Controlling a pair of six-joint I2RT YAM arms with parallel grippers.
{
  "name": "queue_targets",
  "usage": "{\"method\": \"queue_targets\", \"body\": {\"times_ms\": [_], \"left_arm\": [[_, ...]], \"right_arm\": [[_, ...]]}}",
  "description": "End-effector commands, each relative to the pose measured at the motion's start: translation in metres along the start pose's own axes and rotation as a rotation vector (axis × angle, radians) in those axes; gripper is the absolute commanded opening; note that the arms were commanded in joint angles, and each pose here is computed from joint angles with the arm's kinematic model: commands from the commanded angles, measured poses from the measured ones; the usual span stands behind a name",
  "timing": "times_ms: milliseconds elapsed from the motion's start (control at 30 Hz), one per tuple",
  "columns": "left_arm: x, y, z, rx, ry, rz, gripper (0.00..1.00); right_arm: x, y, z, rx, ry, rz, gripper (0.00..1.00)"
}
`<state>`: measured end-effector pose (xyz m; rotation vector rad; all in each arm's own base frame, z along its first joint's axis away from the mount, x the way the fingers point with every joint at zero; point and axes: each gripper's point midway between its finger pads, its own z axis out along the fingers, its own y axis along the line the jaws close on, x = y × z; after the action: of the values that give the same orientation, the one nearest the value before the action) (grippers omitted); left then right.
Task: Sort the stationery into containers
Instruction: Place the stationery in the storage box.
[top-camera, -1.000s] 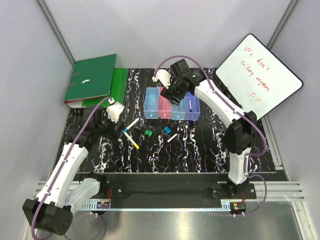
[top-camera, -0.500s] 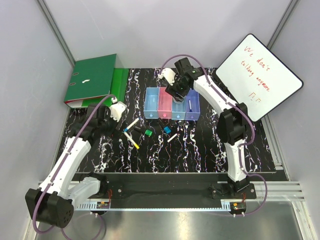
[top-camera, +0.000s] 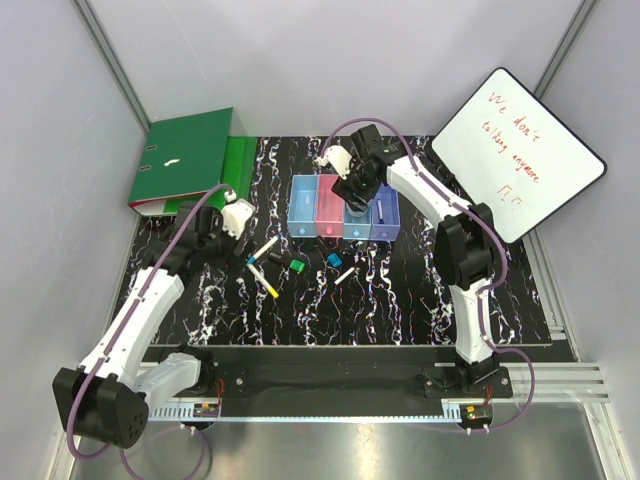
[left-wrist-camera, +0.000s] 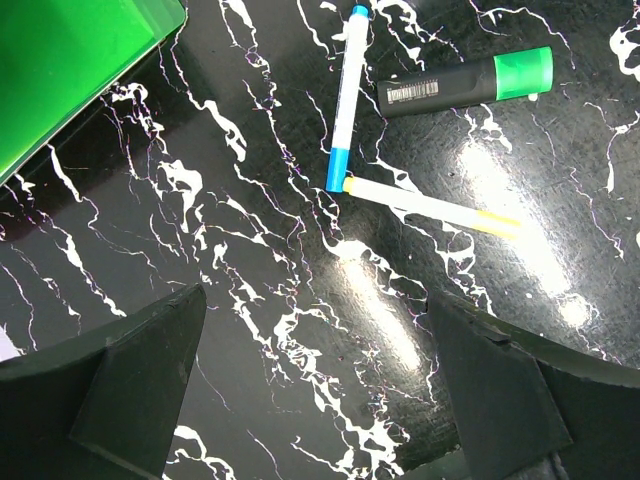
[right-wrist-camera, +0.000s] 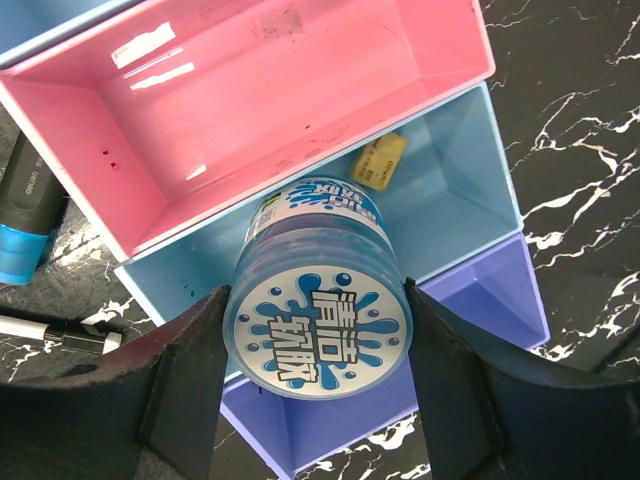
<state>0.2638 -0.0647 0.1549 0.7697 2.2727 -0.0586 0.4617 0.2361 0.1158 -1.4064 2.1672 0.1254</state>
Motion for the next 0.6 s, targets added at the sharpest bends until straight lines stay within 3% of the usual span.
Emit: {"method": "queue_targets", "body": {"times_ms": [0, 400, 567], "left_arm": [[-0.028, 0.007, -0.005, -0.011, -0.085, 0.008, 0.99], [-0.029, 0.007, -0.001, -0.002, -0.085, 0.009, 0.99], [-0.029, 0.007, 0.000, -0.002, -0.080, 0.010, 0.99]], "right_arm": [[-0.017, -0.004, -0.020, 0.026, -0.071, -0.028, 0.40], [0.004, 0.012, 0.001, -0.022, -0.011, -0.066, 0.43], [0.001, 0.009, 0.003, -0.015, -0.015, -0.063, 0.59]]}}
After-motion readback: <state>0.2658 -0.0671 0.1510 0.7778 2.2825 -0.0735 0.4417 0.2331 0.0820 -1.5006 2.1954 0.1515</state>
